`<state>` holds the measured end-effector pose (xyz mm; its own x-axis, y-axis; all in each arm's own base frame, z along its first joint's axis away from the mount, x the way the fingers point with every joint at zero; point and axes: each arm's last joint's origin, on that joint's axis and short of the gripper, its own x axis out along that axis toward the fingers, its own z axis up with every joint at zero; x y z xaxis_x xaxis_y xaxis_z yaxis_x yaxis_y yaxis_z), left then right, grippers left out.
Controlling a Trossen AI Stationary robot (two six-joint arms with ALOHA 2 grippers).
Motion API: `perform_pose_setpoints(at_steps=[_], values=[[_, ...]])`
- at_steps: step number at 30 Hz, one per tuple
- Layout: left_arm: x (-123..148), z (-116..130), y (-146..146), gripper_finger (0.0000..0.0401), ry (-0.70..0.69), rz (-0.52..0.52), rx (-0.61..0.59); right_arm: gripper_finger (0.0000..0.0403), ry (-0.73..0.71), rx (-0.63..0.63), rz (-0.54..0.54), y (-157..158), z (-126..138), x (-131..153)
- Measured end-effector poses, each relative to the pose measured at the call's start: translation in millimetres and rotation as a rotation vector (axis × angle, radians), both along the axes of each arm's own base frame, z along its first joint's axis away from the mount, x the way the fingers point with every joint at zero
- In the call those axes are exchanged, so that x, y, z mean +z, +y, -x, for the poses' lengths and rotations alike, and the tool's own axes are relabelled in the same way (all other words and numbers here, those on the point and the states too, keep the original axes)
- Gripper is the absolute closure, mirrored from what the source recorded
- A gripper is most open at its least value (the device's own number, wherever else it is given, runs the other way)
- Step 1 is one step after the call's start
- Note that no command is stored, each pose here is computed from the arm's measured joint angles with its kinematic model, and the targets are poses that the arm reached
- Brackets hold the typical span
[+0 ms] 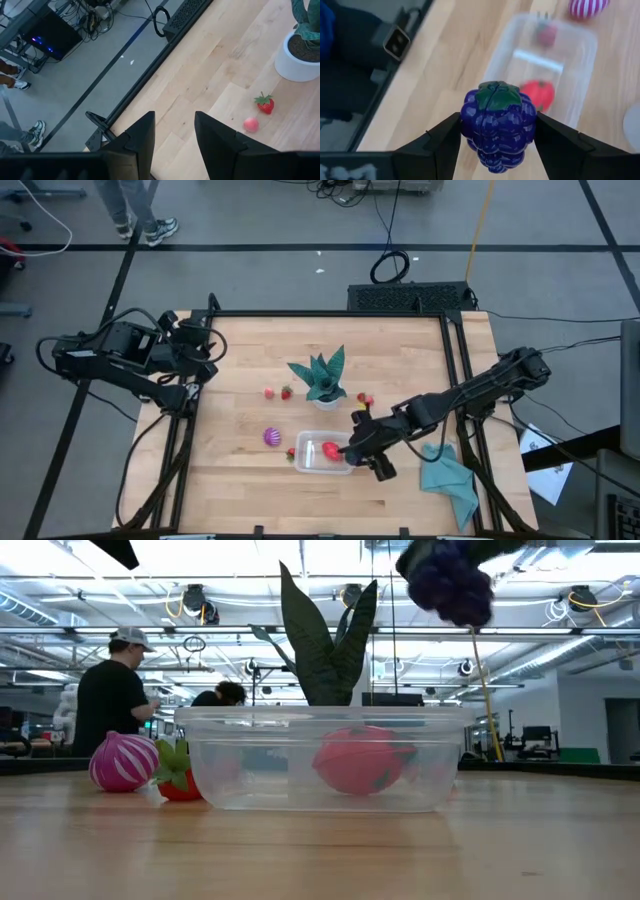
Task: Pick and placing Produce into tupperware
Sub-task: Put the purple grapes into the transparent bin
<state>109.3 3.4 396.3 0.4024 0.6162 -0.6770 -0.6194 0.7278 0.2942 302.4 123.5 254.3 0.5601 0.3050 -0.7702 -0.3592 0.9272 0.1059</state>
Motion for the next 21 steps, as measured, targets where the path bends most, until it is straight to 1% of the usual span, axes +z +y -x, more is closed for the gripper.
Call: perform_pose_setpoints(at_steps=[5, 7, 11, 13, 15, 21], values=[[0, 0, 0, 0.0256, 0.000, -0.001, -0.001, 0.0185, -0.107, 0.038, 0.008, 0, -9, 3], [0, -1, 0, 0.0256, 0.005, -0.002, -0.001, 0.0185, -0.167, 0.043, 0.006, -2, -15, 7], [-1, -5, -1, 0.0256, 0.019, -0.005, -0.002, 0.0185, -0.239, 0.026, 0.006, -7, -25, 8], [-2, -6, -1, 0.0256, 0.026, -0.007, -0.006, 0.0185, -0.247, 0.016, 0.020, -9, -27, 7], [-3, -9, -1, 0.0256, 0.037, -0.011, -0.006, 0.0185, -0.271, 0.010, 0.017, -10, -35, 3], [-5, -16, -1, 0.0256, 0.061, -0.033, 0.002, 0.0185, -0.249, 0.034, 0.041, -2, -56, -9]])
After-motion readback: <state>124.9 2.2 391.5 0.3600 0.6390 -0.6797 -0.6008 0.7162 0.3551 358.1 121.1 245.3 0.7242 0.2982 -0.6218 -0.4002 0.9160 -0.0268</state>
